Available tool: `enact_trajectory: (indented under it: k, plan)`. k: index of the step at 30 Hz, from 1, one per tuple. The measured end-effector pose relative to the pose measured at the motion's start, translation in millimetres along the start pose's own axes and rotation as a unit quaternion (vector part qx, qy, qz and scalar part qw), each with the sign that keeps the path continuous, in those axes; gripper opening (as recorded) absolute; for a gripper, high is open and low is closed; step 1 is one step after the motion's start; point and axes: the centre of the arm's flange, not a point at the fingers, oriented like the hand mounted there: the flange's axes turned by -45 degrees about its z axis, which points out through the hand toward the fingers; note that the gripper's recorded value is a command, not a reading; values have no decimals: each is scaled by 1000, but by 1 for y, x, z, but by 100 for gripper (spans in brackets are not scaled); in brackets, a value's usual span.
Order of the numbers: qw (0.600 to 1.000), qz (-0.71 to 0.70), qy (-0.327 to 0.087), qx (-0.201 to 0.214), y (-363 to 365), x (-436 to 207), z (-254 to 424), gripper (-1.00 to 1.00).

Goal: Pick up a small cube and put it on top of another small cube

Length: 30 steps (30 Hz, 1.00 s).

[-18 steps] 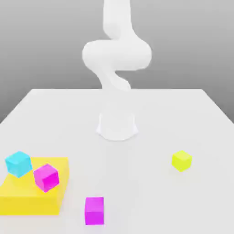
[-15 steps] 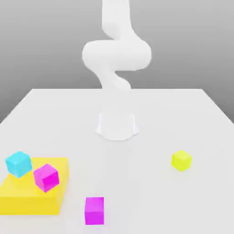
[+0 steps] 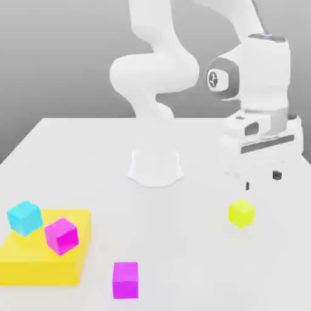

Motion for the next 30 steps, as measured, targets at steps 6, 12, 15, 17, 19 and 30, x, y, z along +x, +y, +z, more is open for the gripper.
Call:
enact_trajectory:
  k: [6, 12, 15, 17, 19, 30]
  plan:
    - [1000, -13, -22, 17, -15, -17, 54, 0]
    - [1000, -14, -21, 1, -10, -21, 79, -100]
    - [1000, -13, -20, 1, -11, -21, 79, -100]
    - [1000, -14, -20, 0, -10, -21, 80, -100]
    - [1000, -13, -21, 10, -13, -19, 70, -100]
    - [1000, 16, -18, -5, 28, 2, 6, -100]
